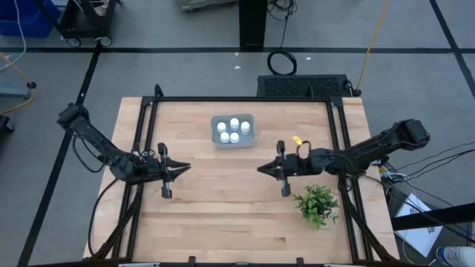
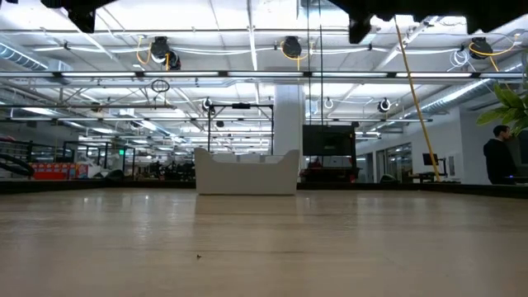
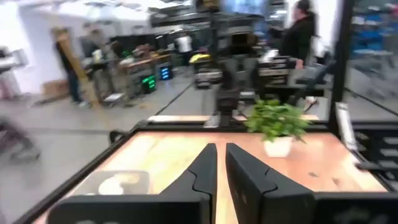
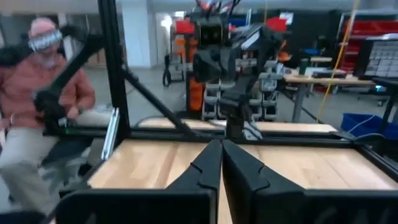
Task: Pick and place pill bottles into a basket
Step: Return to Home Position
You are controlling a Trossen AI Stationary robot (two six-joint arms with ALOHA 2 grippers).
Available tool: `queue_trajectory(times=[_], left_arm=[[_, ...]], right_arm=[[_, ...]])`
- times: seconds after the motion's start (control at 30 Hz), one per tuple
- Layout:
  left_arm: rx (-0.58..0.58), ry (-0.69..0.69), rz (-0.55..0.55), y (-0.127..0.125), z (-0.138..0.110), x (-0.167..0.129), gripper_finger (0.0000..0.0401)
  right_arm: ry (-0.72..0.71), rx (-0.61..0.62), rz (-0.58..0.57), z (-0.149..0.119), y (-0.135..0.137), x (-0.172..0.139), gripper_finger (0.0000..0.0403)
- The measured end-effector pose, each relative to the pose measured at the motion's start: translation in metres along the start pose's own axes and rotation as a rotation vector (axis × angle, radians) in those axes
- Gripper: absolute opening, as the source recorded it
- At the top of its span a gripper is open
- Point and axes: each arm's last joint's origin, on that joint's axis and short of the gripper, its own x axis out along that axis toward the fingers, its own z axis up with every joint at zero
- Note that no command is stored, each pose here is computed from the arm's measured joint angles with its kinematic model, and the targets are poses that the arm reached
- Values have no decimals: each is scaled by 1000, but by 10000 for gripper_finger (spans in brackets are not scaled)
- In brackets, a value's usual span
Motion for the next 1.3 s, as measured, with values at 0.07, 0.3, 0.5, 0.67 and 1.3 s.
queue_trajectory(times=[0.07, 0.3, 0.5, 0.67, 1.3], left_arm=[[-23, 13, 21, 1, -2, 1, 47], [7, 136, -6, 2, -18, 2, 55], [25, 196, -130, -3, -29, 3, 56], [74, 221, -167, -5, -46, 3, 56], [9, 188, -203, 31, -105, 1, 56]], right_arm=[[-12, 10, -14, -3, 0, -11, 6], [36, 20, 15, -25, 7, -38, 6], [144, -21, 84, -44, 11, -54, 6], [216, 19, 115, -61, 8, -66, 7], [188, 27, 228, -105, 1, -105, 12]])
